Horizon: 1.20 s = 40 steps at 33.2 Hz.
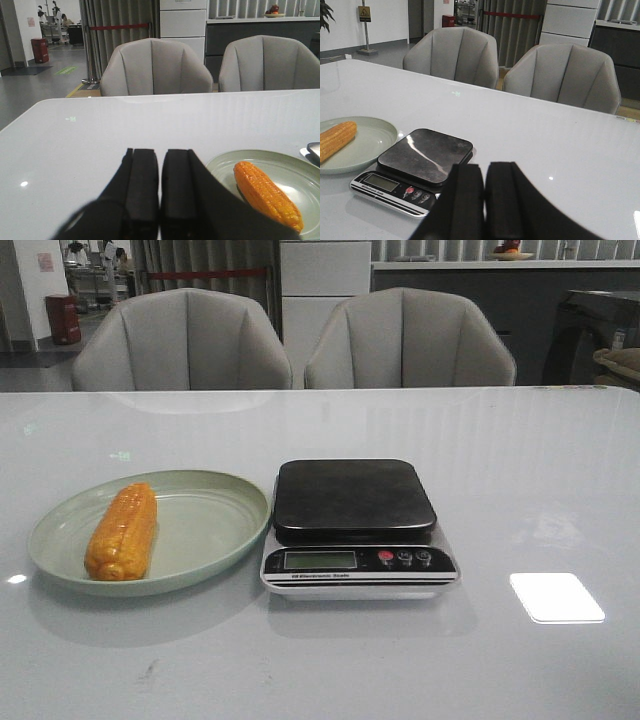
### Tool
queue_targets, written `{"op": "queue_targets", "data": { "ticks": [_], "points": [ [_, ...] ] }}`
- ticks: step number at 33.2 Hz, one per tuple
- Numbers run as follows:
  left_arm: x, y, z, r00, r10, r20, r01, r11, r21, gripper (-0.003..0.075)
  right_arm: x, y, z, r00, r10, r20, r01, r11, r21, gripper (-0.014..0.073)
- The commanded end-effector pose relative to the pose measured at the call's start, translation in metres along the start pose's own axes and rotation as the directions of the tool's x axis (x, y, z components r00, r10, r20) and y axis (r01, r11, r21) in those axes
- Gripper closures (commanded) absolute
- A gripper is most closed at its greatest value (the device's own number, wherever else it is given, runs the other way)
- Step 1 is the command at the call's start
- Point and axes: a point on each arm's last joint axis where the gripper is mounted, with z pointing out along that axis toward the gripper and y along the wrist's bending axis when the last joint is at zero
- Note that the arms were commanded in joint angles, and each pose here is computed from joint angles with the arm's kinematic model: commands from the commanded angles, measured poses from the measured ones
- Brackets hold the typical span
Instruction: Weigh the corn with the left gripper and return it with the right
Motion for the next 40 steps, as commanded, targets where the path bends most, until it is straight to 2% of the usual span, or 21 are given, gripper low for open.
{"op": "queue_targets", "data": {
  "ticks": [1, 13, 20, 26, 40],
  "points": [
    [0.002, -0.001, -0.001, 0.997, -0.003, 0.073, 0.003, 1.000, 0.013, 0.0606, -0.015, -0.001, 0.000, 0.996, -0.016, 0.082, 0.015, 1.000, 0.007, 0.0419],
    [0.002, -0.001, -0.001, 0.997, -0.003, 0.073, 0.003, 1.000, 0.013, 0.0606, -0.005, -0.001, 0.001, 0.991, -0.032, 0.129, 0.029, 0.999, 0.024, 0.0419],
    [0.002, -0.001, -0.001, 0.997, -0.003, 0.071, 0.003, 1.000, 0.013, 0.0606, 0.016, -0.006, -0.002, 0.989, -0.022, 0.148, -0.002, 0.988, 0.154, 0.0419],
    [0.002, -0.001, -0.001, 0.997, -0.003, 0.071, 0.003, 1.000, 0.013, 0.0606, 0.039, -0.011, 0.002, 0.996, 0.003, 0.089, -0.024, 0.971, 0.238, 0.0419],
    [0.002, -0.001, -0.001, 0.997, -0.003, 0.071, 0.003, 1.000, 0.013, 0.0606, 0.041, -0.011, 0.002, 0.998, 0.009, 0.065, -0.024, 0.970, 0.241, 0.0419]
  ]
}}
